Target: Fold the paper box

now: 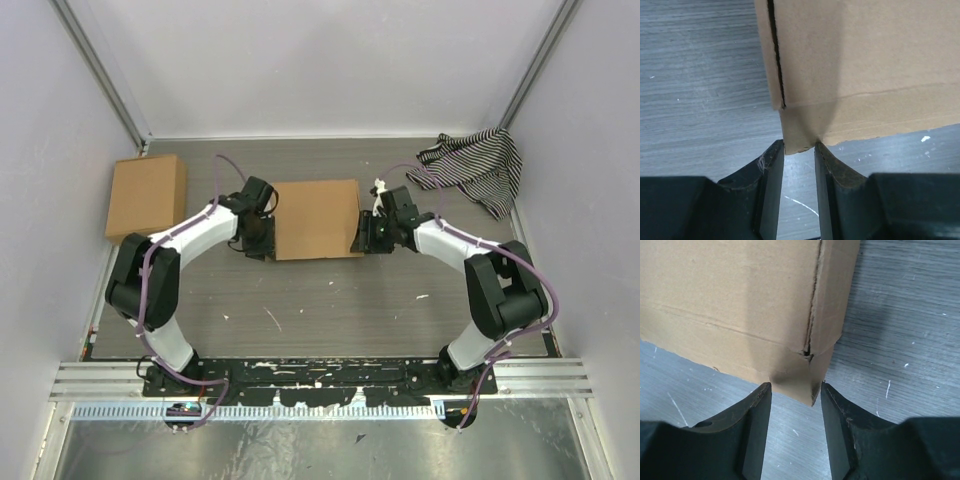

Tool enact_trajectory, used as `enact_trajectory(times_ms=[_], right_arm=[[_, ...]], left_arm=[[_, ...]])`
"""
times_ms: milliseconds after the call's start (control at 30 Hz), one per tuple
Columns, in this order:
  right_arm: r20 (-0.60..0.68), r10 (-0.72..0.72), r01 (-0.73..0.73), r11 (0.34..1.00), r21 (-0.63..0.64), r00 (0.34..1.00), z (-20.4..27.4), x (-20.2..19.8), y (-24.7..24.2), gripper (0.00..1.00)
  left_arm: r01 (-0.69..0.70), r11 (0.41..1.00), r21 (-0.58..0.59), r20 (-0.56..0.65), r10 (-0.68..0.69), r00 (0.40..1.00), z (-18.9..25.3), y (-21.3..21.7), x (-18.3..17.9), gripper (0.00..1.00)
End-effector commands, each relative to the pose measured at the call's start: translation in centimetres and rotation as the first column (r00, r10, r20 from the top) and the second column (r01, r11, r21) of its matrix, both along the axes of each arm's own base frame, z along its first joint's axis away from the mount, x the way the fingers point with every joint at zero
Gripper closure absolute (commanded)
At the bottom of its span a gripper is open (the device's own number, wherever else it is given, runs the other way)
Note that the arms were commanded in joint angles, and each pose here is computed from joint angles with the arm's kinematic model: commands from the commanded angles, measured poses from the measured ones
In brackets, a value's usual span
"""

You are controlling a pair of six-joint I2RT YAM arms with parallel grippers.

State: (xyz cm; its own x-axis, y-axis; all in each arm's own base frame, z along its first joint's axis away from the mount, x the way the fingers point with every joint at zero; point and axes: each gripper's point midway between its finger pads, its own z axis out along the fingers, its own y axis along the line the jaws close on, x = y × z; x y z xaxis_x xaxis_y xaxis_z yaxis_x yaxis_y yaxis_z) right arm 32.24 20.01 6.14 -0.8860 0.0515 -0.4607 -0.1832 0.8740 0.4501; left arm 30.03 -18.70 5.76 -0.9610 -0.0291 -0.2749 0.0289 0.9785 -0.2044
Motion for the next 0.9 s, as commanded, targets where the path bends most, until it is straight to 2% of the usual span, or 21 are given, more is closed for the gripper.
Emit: enact_trajectory(times_ms=[0, 100, 267, 400, 500, 533, 633, 667, 867], right_arm=[[0.103, -0.036, 0.04, 0.998, -0.039, 0.994, -0.1, 1.7, -0.4, 0.51], [0.161, -0.037, 0.047, 0.997, -0.061, 0.986, 0.7, 1.7, -0.4, 0.51], [0.301, -0.022, 0.051, 0.994, -0.091, 0.953, 4.5, 0.5, 1.4, 0.51], [0.376, -0.015, 0.027, 0.999, -0.028, 0.927, 7.1, -0.6, 4.7, 0.51], [0.378, 0.002, -0.032, 0.997, 0.073, 0.926, 7.5, -0.8, 7.9, 0.54], [0.37, 0.013, -0.054, 0.993, 0.101, 0.929, 7.4, -0.7, 8.9, 0.6], [0.366, 0.047, -0.116, 0.979, 0.17, 0.929, 6.9, -0.6, 11.8, 0.91], [0.371, 0.055, -0.13, 0.975, 0.18, 0.927, 6.6, -0.6, 12.5, 0.97], [0.417, 0.144, -0.232, 0.958, 0.168, 0.897, 4.7, -1.5, 16.5, 0.99]], left_arm=[[-0.063, 0.997, 0.038, 0.102, 0.059, 0.993, -1.6, 0.6, 2.0, 0.62], [-0.1, 0.994, 0.055, 0.168, 0.089, 0.982, -0.3, 1.6, 2.0, 0.62], [-0.136, 0.989, -0.055, 0.377, 0.147, 0.915, 8.0, 2.4, 2.0, 0.49], [-0.116, 0.984, -0.136, 0.494, 0.168, 0.853, 13.6, 1.8, 3.3, 0.38], [-0.071, 0.989, -0.128, 0.503, 0.127, 0.855, 13.0, 0.0, 6.3, 0.37], [-0.057, 0.99, -0.129, 0.49, 0.114, 0.865, 12.4, -0.7, 7.3, 0.38], [-0.031, 0.989, -0.144, 0.442, 0.092, 0.892, 10.4, -2.8, 10.4, 0.42], [-0.026, 0.988, -0.152, 0.436, 0.091, 0.895, 9.9, -3.4, 11.2, 0.42], [-0.017, 0.98, -0.201, 0.407, 0.099, 0.908, 7.5, -6.0, 14.4, 0.42]])
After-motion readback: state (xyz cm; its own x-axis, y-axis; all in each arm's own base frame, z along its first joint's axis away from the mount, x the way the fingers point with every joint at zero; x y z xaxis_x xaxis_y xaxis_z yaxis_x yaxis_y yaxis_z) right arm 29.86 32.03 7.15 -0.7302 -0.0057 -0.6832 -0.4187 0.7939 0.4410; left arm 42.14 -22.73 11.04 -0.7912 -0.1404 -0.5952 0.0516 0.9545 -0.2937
